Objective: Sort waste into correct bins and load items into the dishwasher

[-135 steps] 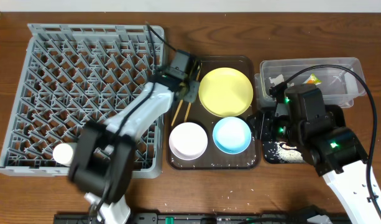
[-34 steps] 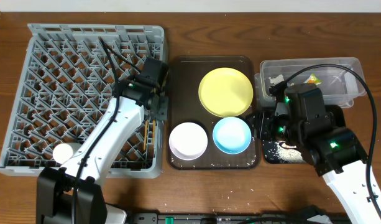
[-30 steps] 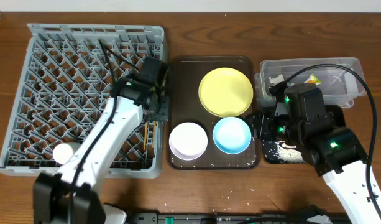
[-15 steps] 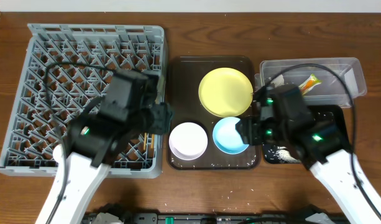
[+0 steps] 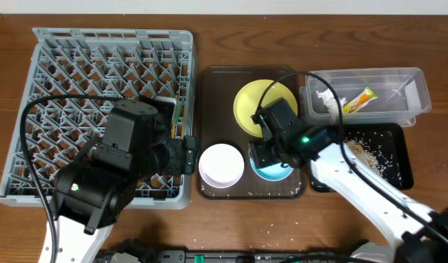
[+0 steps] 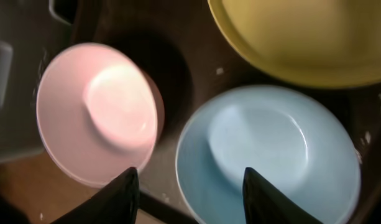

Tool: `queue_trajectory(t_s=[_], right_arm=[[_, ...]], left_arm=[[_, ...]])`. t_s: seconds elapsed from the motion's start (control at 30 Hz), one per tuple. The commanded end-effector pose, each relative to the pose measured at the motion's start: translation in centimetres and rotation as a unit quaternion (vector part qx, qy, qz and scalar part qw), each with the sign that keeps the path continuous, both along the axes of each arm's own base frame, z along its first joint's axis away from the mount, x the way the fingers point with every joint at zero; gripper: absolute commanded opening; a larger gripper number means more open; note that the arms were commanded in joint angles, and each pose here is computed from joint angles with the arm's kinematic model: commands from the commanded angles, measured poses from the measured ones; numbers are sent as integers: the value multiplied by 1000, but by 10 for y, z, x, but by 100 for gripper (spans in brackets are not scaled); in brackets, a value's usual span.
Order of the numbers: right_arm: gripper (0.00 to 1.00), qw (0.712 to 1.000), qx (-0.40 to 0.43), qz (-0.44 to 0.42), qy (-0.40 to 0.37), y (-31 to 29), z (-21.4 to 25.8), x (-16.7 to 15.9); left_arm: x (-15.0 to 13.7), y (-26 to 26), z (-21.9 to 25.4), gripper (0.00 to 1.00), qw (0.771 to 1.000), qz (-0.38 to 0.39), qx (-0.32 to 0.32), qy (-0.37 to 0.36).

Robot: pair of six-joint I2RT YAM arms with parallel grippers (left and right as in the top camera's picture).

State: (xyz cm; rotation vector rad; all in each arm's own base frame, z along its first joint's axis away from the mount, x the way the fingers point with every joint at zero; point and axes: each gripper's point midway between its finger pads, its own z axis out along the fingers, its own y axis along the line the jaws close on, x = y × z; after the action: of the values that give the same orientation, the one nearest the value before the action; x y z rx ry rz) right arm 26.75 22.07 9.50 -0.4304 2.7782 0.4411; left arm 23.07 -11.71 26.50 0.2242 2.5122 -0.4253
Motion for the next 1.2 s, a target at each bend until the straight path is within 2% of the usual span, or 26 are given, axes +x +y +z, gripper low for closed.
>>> queue_trajectory(t_s=[0.0,0.2,0.23,0.3,0.4,0.5,0.53,0.73,0.87,1.03,1.17], right_arm=[[50,999,-20,-14,21,2,-26,3],[49,997,-50,2,60,11,-65,-7],[46,996,-61,5,64,11,-72,-9],[36,994,-88,-16,68,4,-82,-10],[20,984,-130,-99,73,-19,-87,-8],[15,975,-155,-146,56,-33,-85,-2],[1,973,-157,-161,52,-36,-85,0],[1,975,-144,-156,59,-30,-83,-2],[1,983,-90,-144,72,-14,-67,-5],[1,995,45,-77,51,14,-9,0],[1,994,83,-76,6,7,26,11]], left_arm=[[0,-2,9,85,1000,-4,-6,-10],[0,-2,8,86,1000,-4,-6,-10],[0,-2,8,91,1000,-4,-6,-10],[0,-2,8,91,1000,-4,-6,-9],[0,-2,8,92,1000,-4,-6,-9],[0,-2,8,93,1000,-4,-6,-9],[0,-2,8,93,1000,-4,-6,-9],[0,-2,8,93,1000,-4,-6,-9],[0,-2,8,93,1000,-4,-6,-9],[0,-2,8,94,1000,-4,-6,-9],[0,-2,8,94,1000,-4,-6,-9]])
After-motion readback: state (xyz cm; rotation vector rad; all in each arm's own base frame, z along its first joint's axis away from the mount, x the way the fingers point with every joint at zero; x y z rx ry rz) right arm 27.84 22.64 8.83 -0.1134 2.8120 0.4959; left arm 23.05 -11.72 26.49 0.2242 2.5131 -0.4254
